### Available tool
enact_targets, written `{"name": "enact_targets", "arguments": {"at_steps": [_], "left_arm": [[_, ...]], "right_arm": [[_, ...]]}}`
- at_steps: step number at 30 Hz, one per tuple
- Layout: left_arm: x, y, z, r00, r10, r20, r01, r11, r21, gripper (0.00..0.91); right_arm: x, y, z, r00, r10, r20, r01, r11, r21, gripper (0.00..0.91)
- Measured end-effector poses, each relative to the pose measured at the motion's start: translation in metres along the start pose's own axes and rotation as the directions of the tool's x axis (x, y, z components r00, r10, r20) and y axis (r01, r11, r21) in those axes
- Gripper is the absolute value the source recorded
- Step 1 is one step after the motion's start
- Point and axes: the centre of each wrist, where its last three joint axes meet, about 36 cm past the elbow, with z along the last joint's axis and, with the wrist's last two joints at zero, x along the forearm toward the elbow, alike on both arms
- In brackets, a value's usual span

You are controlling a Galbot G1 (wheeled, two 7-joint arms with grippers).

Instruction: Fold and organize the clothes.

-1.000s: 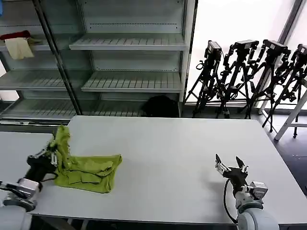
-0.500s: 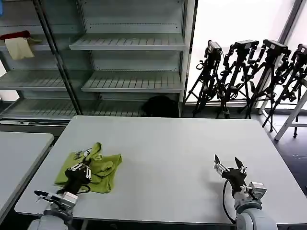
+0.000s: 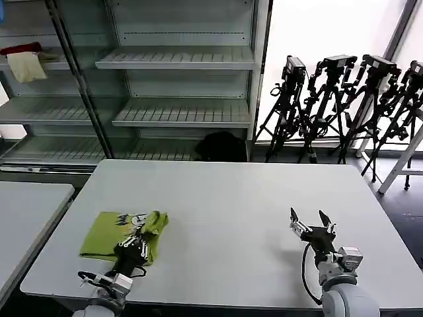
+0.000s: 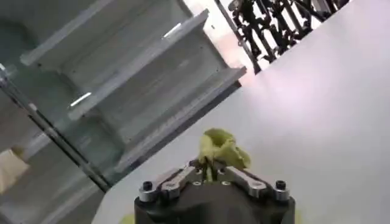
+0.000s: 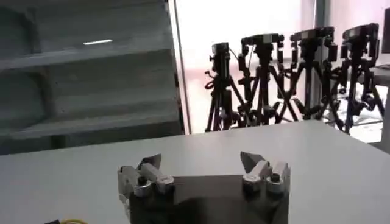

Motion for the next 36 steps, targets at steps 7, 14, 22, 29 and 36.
{"name": "enact_targets", "arguments": {"at_steps": [7, 14, 22, 29, 36], "left_arm": [[-0.005, -0.017, -0.002, 1.0, 0.0, -0.007, 0.0, 0.999, 0.037, 0.907], [-0.009, -0.037, -0.003, 1.0, 0.01, -0.03, -0.007, 0.995, 0.103, 0.907], [-0.009, -0.041, -0.012, 1.0, 0.009, -0.001, -0.009, 0.971, 0.238, 0.907], [0.003, -0.008, -0.022, 0.999, -0.016, 0.028, 0.002, 0.898, 0.44, 0.907], [0.006, 0.056, -0.01, 0.994, -0.112, -0.006, 0.1, 0.854, 0.511, 0.907]], "right_arm": [[0.001, 0.001, -0.002, 1.0, 0.001, 0.006, -0.001, 1.0, 0.012, 0.907], [0.003, 0.002, -0.002, 1.0, 0.001, 0.004, -0.001, 1.0, 0.019, 0.907], [0.004, 0.003, -0.001, 1.0, -0.001, 0.002, 0.0, 1.0, 0.021, 0.907], [0.003, 0.004, -0.002, 1.0, -0.003, 0.005, 0.003, 1.0, 0.02, 0.907], [0.002, 0.004, 0.0, 1.0, -0.003, 0.0, 0.003, 1.0, 0.019, 0.907]]}}
